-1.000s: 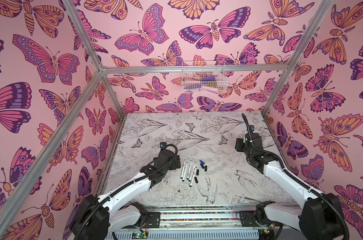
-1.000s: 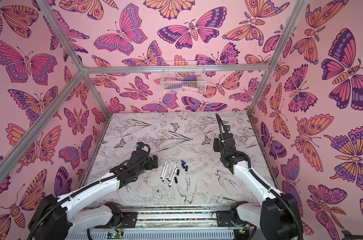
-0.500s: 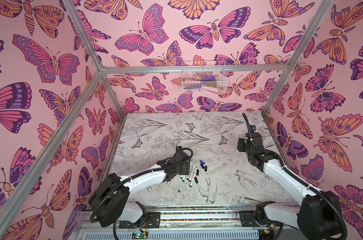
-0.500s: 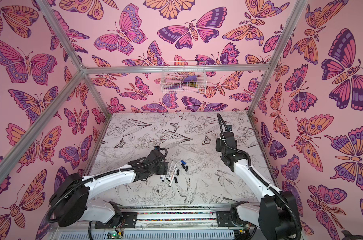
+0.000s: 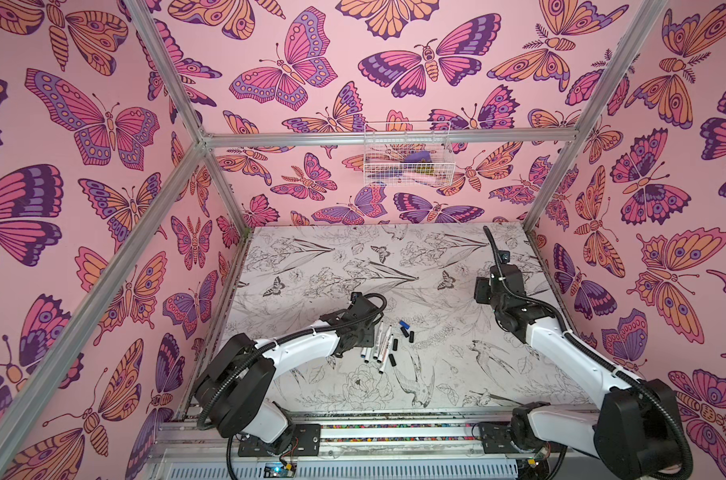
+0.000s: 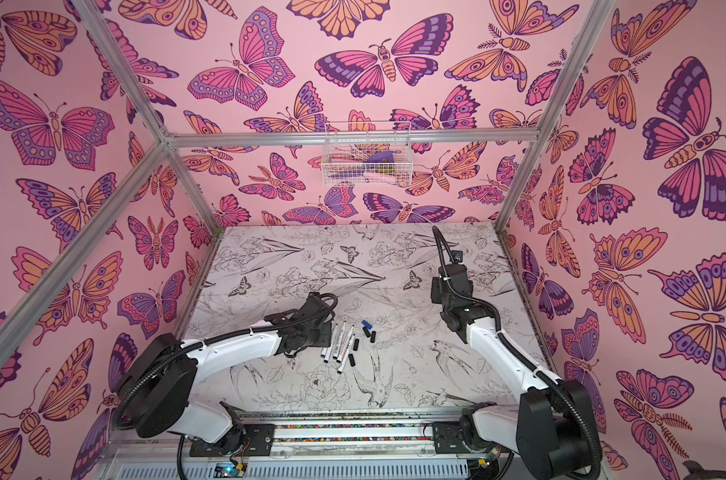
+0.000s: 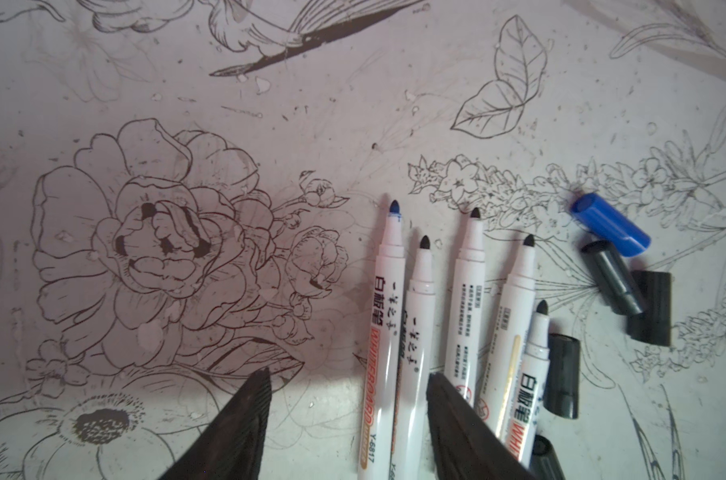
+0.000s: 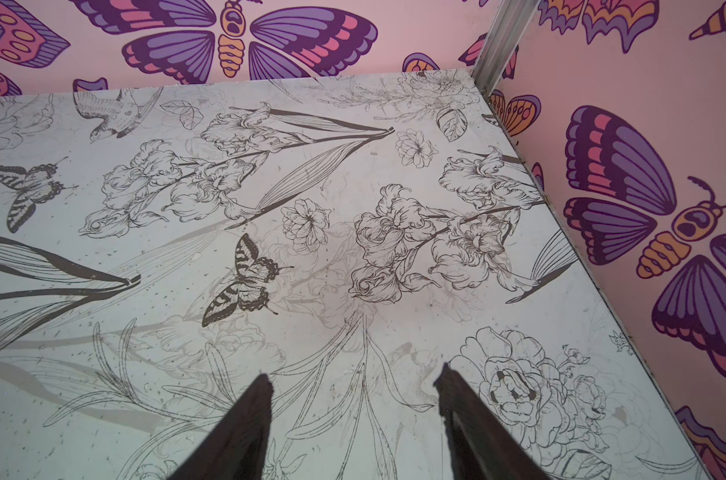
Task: Insert the pens into the pen caps
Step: 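Move the left gripper over the white markers and lower toward them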
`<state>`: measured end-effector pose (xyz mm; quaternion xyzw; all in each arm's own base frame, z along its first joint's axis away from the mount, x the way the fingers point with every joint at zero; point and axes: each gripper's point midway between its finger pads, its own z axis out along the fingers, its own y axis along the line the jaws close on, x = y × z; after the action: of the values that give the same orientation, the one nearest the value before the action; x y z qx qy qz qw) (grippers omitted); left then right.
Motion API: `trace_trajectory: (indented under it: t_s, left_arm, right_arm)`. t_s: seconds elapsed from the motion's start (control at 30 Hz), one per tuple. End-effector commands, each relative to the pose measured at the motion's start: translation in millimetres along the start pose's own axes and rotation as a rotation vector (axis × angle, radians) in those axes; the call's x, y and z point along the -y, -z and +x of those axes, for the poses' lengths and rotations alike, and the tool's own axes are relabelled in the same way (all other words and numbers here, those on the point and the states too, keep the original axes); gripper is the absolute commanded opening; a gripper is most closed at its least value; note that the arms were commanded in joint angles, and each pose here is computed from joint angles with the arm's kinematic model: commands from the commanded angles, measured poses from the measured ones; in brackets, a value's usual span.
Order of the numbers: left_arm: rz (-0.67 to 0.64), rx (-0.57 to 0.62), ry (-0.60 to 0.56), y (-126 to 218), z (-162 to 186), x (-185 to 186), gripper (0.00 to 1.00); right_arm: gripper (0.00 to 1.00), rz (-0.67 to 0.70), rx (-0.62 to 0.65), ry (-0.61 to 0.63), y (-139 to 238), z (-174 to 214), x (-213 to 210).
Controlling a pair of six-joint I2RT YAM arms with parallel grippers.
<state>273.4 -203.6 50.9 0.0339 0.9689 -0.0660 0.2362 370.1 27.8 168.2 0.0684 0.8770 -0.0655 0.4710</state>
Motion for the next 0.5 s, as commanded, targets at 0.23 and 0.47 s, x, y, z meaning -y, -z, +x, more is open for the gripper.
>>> trace_trajectory:
  t_s: [0.23, 0.47]
  left_arm:
    - [-0.017, -0.092, -0.003, -10.4, 8.5, -0.2, 0.6]
    - [-0.057, -0.118, -0.017, -12.0, 12.9, -6.5, 0.58]
  right_arm:
    - [0.65, 0.018, -0.011, 0.014, -2.6, -4.1, 2.6]
    - [0.66, 0.027, -0.014, 0.017, -2.7, -4.1, 4.1]
